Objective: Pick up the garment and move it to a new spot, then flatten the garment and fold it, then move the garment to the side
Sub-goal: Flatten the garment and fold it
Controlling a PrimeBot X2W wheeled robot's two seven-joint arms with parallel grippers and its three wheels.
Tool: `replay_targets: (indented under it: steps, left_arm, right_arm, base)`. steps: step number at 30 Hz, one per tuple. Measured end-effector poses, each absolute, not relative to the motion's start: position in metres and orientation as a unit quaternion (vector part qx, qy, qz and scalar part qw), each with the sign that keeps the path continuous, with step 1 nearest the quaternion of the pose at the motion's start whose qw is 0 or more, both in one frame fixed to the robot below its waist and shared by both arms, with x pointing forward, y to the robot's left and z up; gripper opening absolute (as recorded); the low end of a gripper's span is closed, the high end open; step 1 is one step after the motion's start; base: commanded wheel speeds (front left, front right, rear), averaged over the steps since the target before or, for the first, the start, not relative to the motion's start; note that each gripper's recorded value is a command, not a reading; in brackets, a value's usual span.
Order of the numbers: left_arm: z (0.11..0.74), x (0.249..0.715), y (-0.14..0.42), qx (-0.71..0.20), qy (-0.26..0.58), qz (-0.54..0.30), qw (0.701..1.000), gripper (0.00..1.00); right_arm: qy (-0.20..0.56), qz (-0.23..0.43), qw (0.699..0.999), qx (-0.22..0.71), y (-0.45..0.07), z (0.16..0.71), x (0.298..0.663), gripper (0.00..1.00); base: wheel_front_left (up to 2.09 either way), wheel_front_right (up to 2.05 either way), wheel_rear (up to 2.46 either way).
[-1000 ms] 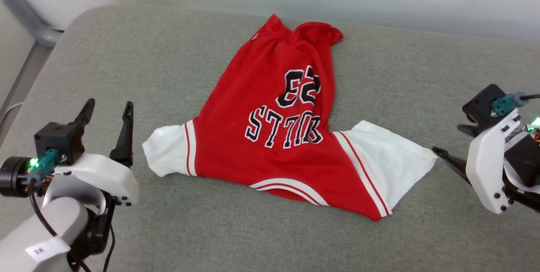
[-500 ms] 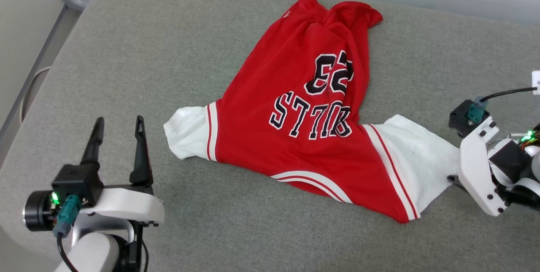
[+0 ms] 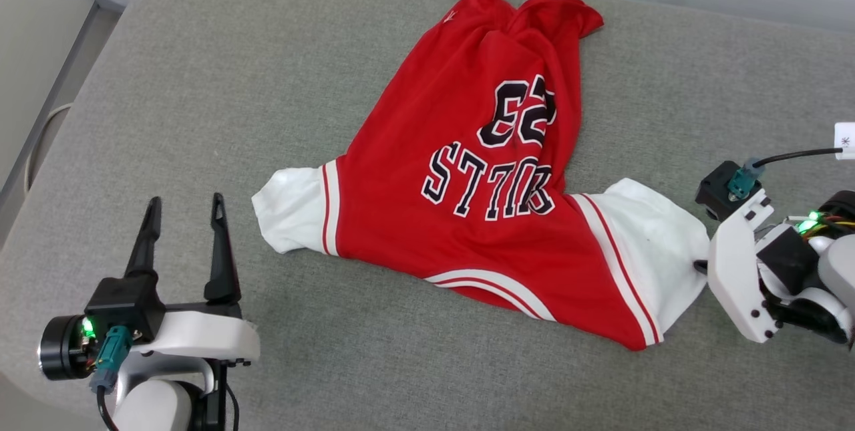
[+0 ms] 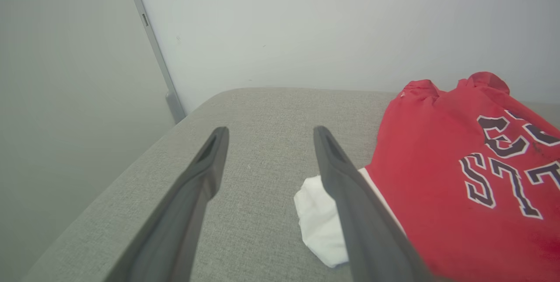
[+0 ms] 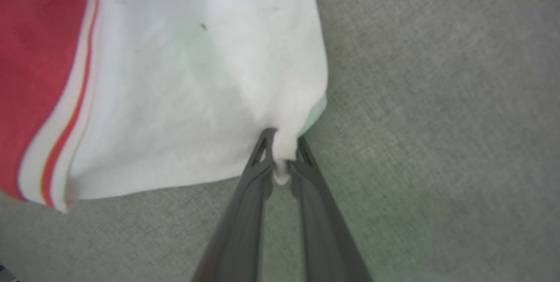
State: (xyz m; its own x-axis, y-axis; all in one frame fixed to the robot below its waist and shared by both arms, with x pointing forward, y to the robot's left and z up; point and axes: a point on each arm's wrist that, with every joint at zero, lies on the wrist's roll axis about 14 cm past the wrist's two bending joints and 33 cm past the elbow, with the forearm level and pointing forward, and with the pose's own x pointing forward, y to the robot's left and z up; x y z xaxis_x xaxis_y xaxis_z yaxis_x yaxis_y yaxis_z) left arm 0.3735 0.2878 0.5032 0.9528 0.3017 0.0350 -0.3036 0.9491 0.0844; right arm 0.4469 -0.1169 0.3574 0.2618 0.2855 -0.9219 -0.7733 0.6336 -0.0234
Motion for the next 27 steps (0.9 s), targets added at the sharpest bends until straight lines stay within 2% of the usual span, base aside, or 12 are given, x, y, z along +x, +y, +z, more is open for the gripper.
replay_targets:
  steps: [7, 14, 20, 27]
  left_arm:
    - [0.505, 0.368, 0.286, 0.048, -0.018, 0.148, 0.988, 1.0]
    - [0.509, 0.369, 0.276, 0.049, -0.028, 0.127, 0.99, 1.0]
    - [0.508, 0.376, 0.263, 0.048, -0.031, 0.105, 0.993, 1.0]
    - [0.505, 0.379, 0.253, 0.048, -0.029, 0.086, 0.995, 1.0]
  right_arm:
    - [0.397, 0.355, 0.825, -0.188, -0.11, 0.396, 0.458, 0.0]
    - [0.354, 0.292, 0.878, -0.134, -0.164, 0.427, 0.452, 0.0]
    - [0.367, 0.194, 0.906, -0.084, -0.235, 0.425, 0.432, 0.0]
    - [0.399, 0.085, 0.912, -0.042, -0.306, 0.406, 0.4, 0.0]
  base:
    - [0.0, 0.0, 0.0]
    - [0.0, 0.0, 0.0]
    - [0.0, 0.0, 0.0]
    - [0.0, 0.0, 0.0]
